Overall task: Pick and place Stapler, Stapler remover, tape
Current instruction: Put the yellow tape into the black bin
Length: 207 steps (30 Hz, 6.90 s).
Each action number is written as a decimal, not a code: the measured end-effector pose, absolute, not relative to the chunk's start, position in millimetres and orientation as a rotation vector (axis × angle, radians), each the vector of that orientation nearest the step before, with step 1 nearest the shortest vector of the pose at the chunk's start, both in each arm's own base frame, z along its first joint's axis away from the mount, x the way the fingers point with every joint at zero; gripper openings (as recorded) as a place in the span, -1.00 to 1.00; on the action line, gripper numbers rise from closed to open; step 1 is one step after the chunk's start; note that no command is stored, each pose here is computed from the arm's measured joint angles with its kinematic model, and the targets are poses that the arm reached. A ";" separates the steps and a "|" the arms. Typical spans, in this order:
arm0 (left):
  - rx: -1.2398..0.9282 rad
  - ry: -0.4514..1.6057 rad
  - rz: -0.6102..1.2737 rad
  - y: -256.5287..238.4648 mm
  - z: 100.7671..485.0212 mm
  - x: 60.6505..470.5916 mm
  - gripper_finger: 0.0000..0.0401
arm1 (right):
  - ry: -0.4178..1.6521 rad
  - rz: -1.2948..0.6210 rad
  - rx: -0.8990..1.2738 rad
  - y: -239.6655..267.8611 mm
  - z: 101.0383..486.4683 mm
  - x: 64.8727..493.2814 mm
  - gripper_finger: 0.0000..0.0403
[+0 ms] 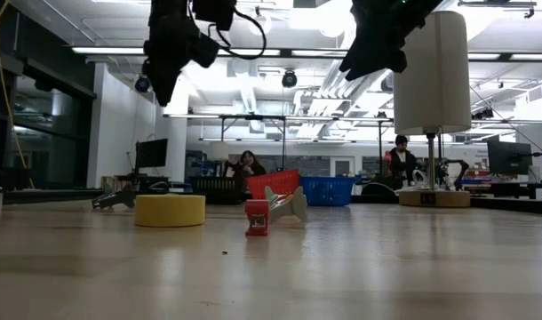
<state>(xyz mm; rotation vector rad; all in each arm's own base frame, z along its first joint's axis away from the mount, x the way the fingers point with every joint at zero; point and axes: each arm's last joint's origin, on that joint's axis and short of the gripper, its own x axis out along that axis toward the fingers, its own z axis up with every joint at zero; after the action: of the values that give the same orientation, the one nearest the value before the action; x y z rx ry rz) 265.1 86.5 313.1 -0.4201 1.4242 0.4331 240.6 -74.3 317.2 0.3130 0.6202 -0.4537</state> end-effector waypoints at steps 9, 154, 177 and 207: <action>-0.167 1.386 0.102 37.5 279.6 287.0 -0.43 | 0.631 -0.398 0.319 -72.6 316.8 240.9 -0.26; -0.875 0.678 0.866 189.9 266.6 287.4 -0.84 | 0.611 -0.494 0.396 -101.9 314.8 230.1 -0.26; -0.838 1.088 0.775 210.8 227.2 336.5 -0.84 | 0.634 -0.502 0.414 -101.7 312.7 228.4 -0.26; -0.806 1.173 0.833 215.6 208.1 335.9 -0.81 | 0.684 -0.494 0.423 -100.0 309.3 225.7 -0.26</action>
<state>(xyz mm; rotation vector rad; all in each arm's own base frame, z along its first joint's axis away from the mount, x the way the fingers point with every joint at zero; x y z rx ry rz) 335.9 215.6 208.1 -0.8058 1.1733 0.8327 225.7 -100.0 309.3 0.4231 0.6838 -0.4937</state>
